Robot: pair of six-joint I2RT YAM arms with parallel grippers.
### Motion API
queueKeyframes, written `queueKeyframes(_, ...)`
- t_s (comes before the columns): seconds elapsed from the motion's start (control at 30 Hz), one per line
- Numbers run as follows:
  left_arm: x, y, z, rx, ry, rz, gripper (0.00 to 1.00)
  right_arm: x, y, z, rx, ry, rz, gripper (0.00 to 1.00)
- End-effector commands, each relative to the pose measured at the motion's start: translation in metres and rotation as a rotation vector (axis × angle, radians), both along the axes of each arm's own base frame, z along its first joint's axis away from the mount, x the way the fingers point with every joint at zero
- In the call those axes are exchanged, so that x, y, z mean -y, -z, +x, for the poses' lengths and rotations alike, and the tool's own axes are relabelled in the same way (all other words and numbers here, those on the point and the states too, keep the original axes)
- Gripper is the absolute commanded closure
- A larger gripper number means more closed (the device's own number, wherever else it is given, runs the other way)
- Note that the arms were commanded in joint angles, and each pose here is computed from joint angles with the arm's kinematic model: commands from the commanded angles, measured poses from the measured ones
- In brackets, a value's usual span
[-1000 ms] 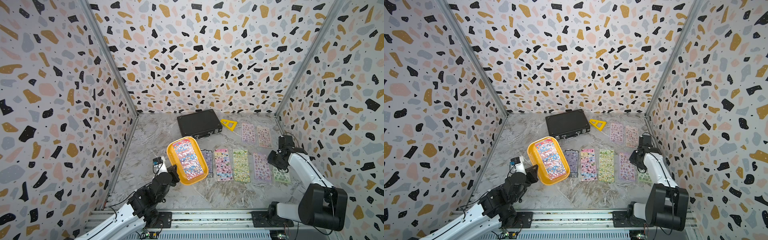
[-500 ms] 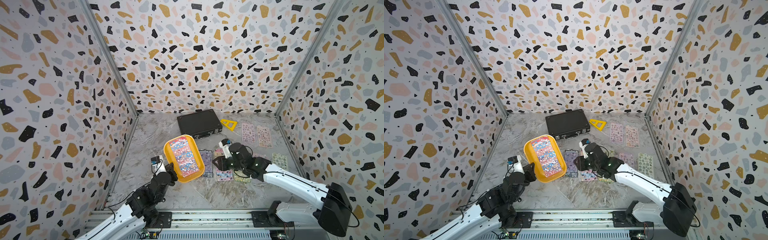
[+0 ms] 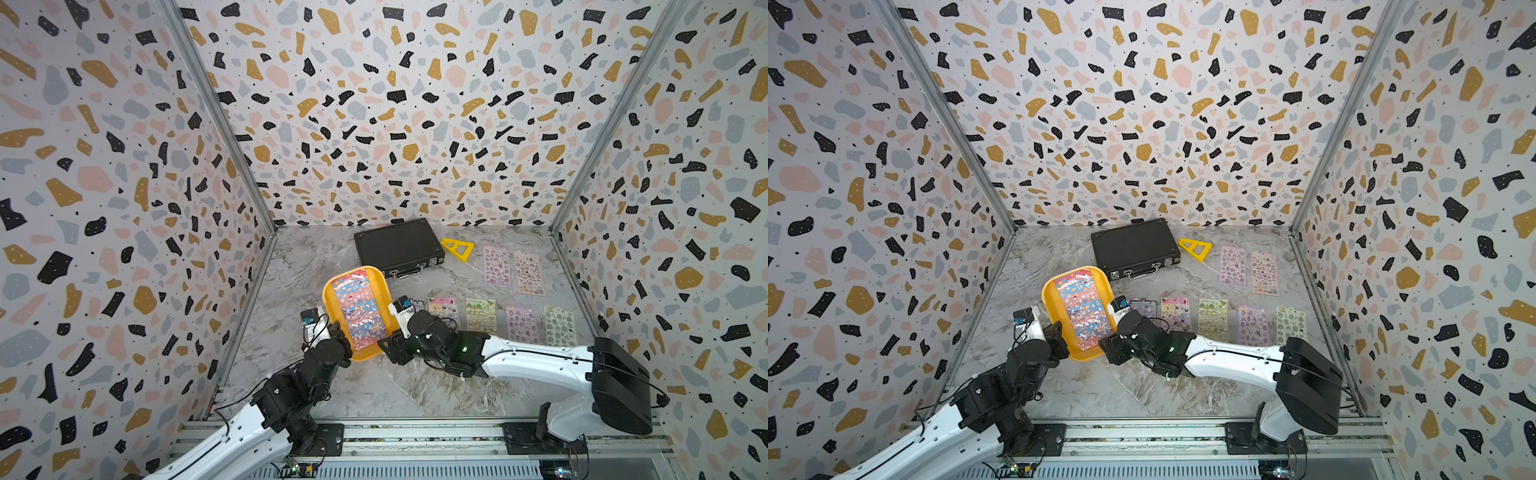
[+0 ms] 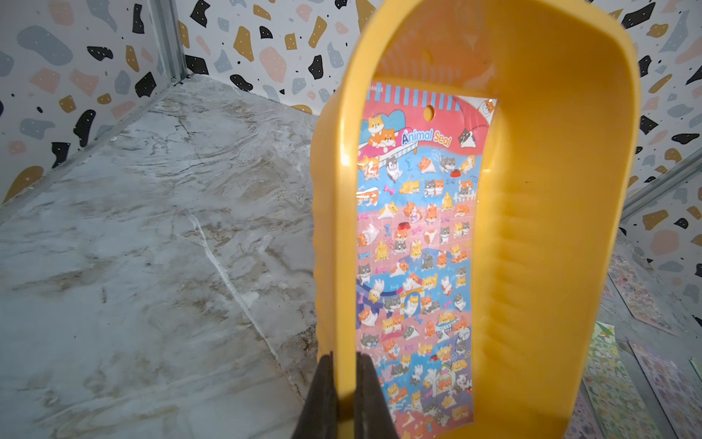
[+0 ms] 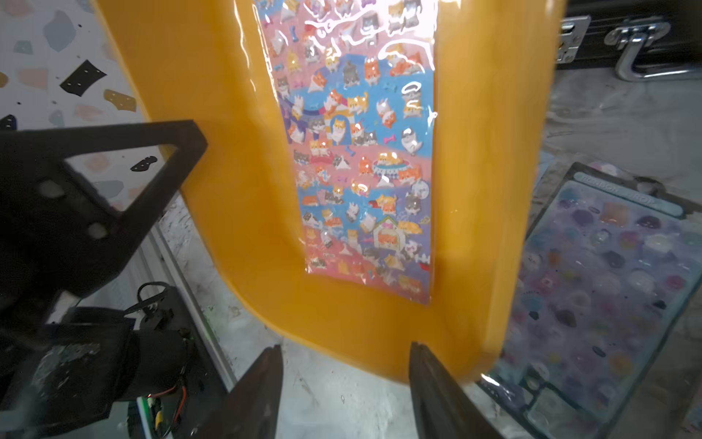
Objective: Take the stickers out of the storage box
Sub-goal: Pick up the sticker from the storage box.
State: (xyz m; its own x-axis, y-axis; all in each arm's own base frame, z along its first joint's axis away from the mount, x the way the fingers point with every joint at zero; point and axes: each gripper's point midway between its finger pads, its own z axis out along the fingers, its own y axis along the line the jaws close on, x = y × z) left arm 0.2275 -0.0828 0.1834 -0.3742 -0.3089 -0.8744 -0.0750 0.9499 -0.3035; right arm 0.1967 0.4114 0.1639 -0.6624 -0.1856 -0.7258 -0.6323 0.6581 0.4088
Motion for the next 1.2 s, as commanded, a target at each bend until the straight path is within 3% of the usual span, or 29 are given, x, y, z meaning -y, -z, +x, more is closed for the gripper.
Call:
queueKeyframes(0.0,-0.005,-0.030,0.002,0.060,-0.037,-0.033,1.00,-0.015,-0.022,0.021,0.072,0.065,0.033,0.38)
queueKeyframes(0.1,-0.008,-0.031,0.001,0.044,-0.050,-0.024,1.00,-0.029,-0.015,0.029,0.070,0.071,0.016,0.33)
queueKeyframes(0.7,-0.004,-0.058,-0.001,0.047,-0.021,-0.039,1.00,-0.052,0.022,0.067,-0.068,0.160,0.003,0.26)
queueKeyframes(0.93,0.008,-0.068,-0.001,0.075,0.049,-0.064,1.00,-0.064,0.031,0.076,-0.160,0.079,0.124,0.16)
queueKeyframes(1.17,0.008,-0.078,-0.005,0.107,0.065,-0.106,1.00,-0.076,0.016,0.061,-0.191,-0.072,0.251,0.17)
